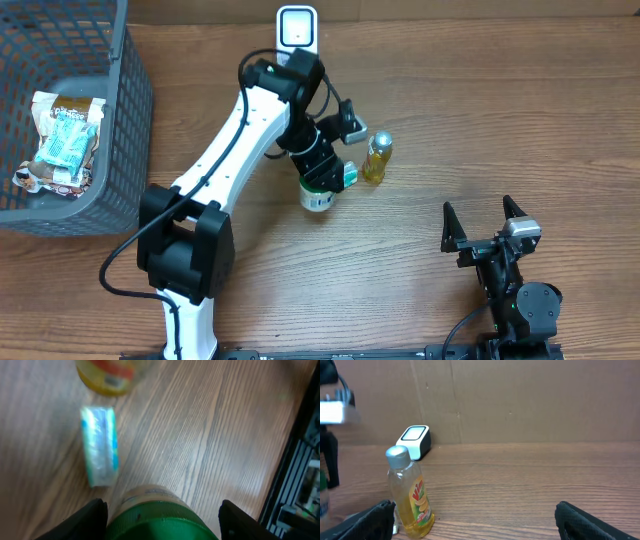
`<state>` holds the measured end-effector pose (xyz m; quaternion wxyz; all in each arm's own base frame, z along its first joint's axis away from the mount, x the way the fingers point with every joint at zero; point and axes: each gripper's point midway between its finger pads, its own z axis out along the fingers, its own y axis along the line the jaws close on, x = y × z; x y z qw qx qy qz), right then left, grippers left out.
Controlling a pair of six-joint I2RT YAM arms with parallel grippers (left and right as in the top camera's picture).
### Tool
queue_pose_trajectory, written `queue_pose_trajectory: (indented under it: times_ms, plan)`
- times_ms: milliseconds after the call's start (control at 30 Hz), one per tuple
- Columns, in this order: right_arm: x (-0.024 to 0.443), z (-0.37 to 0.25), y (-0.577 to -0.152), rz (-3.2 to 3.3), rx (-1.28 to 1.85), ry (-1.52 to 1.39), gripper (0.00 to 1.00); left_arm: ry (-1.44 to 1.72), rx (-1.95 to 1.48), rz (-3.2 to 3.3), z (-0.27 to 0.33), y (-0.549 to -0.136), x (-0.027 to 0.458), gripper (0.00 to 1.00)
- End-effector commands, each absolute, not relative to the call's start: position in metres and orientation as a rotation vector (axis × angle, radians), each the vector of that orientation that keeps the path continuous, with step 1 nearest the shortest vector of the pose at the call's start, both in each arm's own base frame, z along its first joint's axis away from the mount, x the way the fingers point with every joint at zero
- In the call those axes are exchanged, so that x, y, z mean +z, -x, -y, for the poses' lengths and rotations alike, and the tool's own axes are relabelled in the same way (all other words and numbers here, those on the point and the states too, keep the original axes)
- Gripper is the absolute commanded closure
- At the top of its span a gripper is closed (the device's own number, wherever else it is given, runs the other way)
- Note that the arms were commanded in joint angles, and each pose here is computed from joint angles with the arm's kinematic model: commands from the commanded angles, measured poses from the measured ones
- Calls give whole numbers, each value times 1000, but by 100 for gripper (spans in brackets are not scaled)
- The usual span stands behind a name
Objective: Scan the item barcode
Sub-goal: 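Lower the green-capped jar beside the Vim bottle and release it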
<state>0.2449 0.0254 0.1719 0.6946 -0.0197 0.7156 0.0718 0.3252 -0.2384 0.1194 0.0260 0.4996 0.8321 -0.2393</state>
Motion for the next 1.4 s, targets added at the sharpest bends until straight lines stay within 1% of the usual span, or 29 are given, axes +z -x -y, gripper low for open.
queue_pose_trajectory:
  times_ms: [0, 133, 167, 367, 867, 1033, 1200, 1367]
  plan:
    - [170, -23, -245, -1594, 148, 39, 0, -1582, -790, -2558, 241, -314, 114, 65]
    - [170, -23, -245, -1594, 148, 39, 0, -1578, -788, -2557, 241, -315, 112, 62]
    - [170, -23, -245, -1594, 148, 40, 0, -1576, -787, -2554, 242, -316, 111, 59]
    - [170, -23, -245, -1594, 148, 39, 0, -1569, -798, -2586, 251, -306, 108, 62]
    - [170, -23, -245, -1594, 148, 39, 0, -1666, -778, -2482, 315, -279, 109, 63]
    - [170, -23, -245, -1594, 148, 39, 0, -1677, -607, -2498, 320, -281, 101, 64]
    - [170, -23, -245, -1594, 148, 39, 0, -1715, -525, -2481, 323, -278, 98, 63]
    - [170, -23, -245, -1594, 148, 39, 0, -1603, -498, -2478, 334, -293, 98, 64]
